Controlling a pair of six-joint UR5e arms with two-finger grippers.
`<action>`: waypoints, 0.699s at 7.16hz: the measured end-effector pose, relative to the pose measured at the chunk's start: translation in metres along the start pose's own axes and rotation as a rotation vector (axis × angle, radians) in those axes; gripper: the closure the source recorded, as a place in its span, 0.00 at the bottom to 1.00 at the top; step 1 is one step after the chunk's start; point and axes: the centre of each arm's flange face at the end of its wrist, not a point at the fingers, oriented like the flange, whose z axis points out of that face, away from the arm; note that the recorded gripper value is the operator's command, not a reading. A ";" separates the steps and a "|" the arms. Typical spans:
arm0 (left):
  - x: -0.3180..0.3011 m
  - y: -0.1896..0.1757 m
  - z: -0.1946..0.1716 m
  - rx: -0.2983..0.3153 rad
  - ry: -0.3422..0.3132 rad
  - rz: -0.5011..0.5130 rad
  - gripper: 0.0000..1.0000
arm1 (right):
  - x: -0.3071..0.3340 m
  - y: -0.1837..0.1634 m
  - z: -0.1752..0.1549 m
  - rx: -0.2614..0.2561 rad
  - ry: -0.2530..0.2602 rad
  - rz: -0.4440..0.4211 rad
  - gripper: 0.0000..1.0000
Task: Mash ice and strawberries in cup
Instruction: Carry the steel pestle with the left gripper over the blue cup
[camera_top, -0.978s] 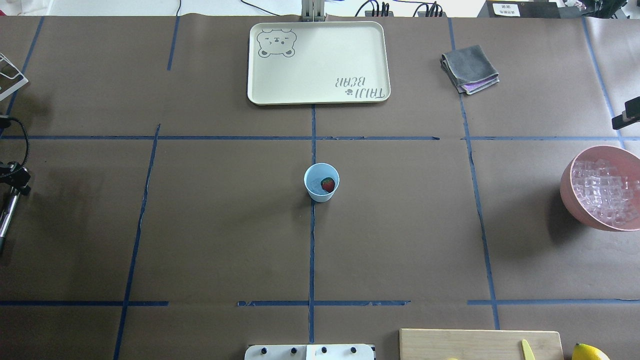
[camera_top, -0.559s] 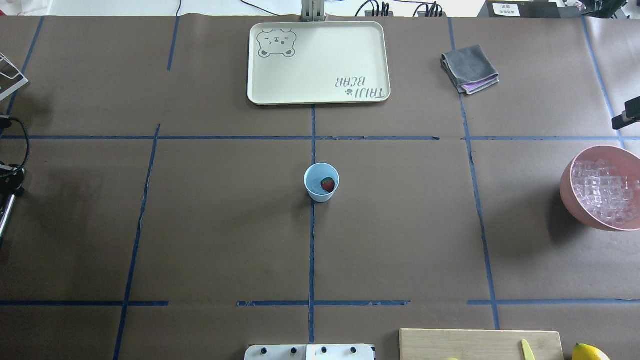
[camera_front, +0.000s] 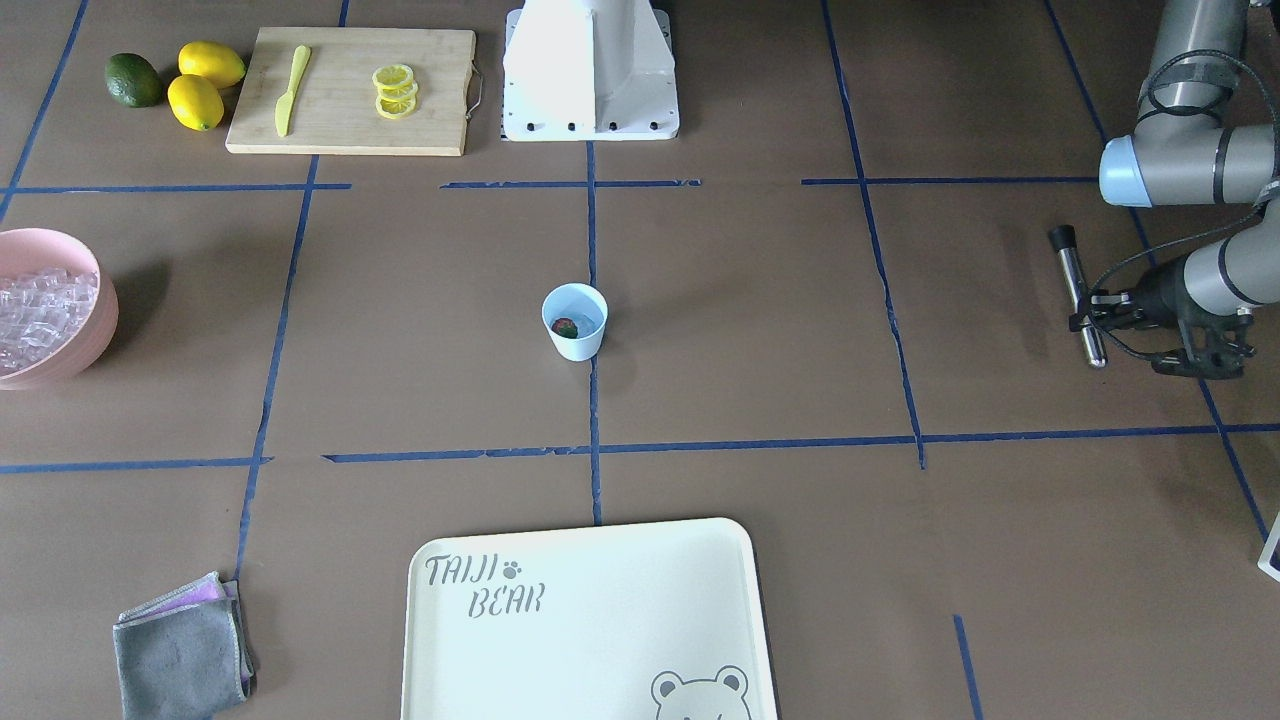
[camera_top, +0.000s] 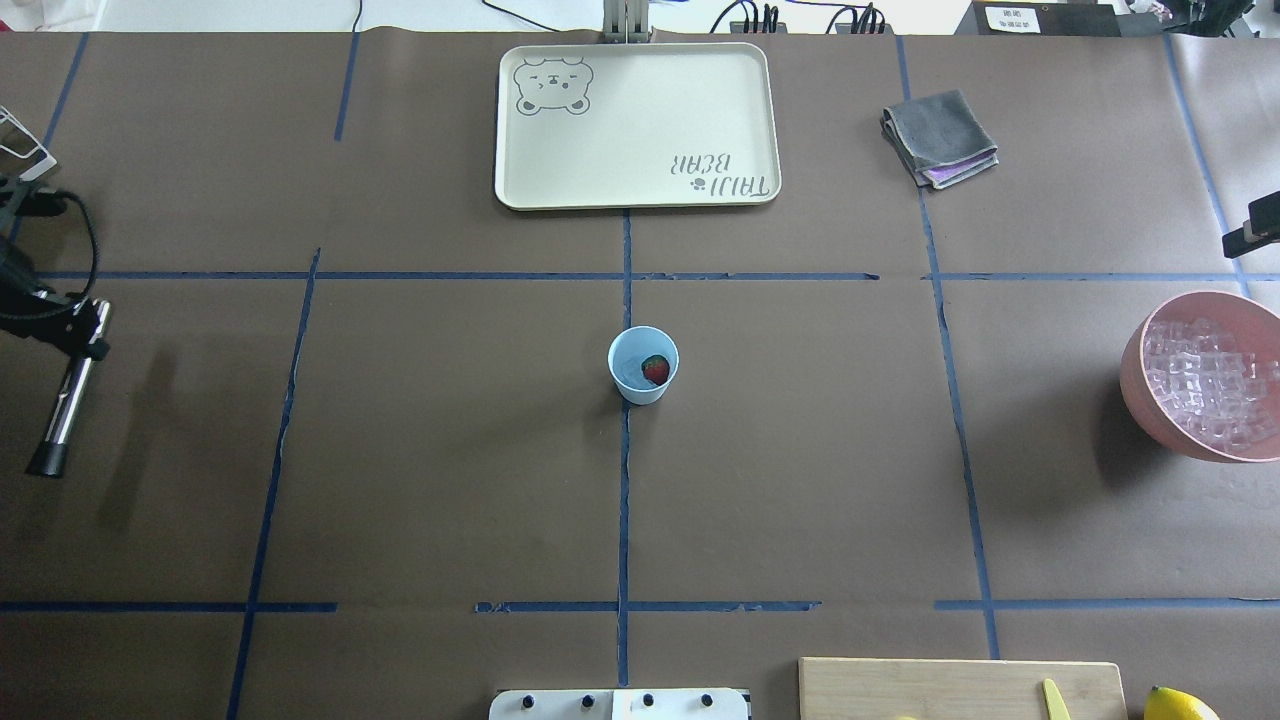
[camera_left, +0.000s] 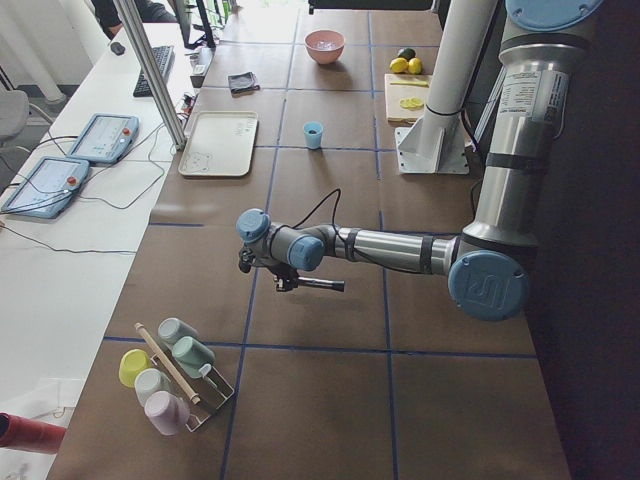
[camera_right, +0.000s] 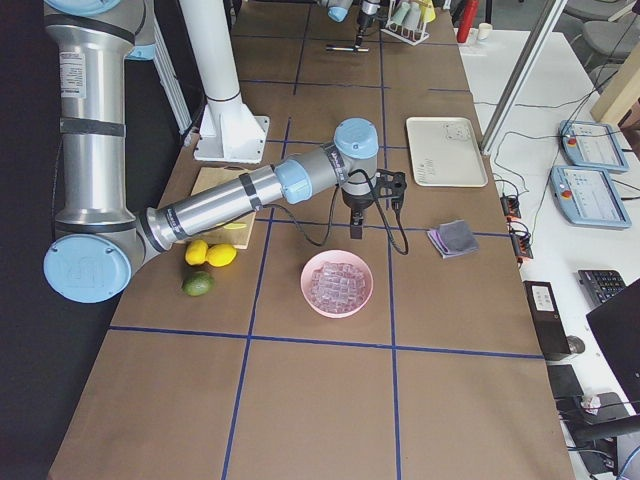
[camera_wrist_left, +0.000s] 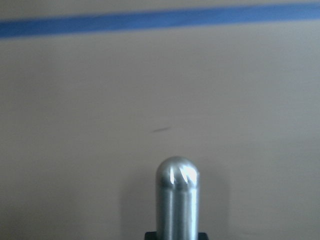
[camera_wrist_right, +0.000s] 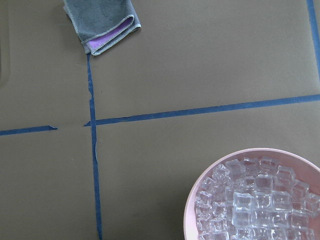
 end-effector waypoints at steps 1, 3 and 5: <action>0.068 -0.012 -0.029 0.043 0.058 0.055 1.00 | -0.001 0.000 0.000 0.001 -0.001 -0.001 0.00; 0.233 -0.006 -0.052 0.120 0.108 0.190 1.00 | -0.005 -0.002 -0.001 0.003 -0.004 -0.007 0.00; 0.381 0.012 -0.047 0.275 0.162 0.347 0.99 | -0.011 -0.004 0.001 0.001 -0.007 -0.013 0.00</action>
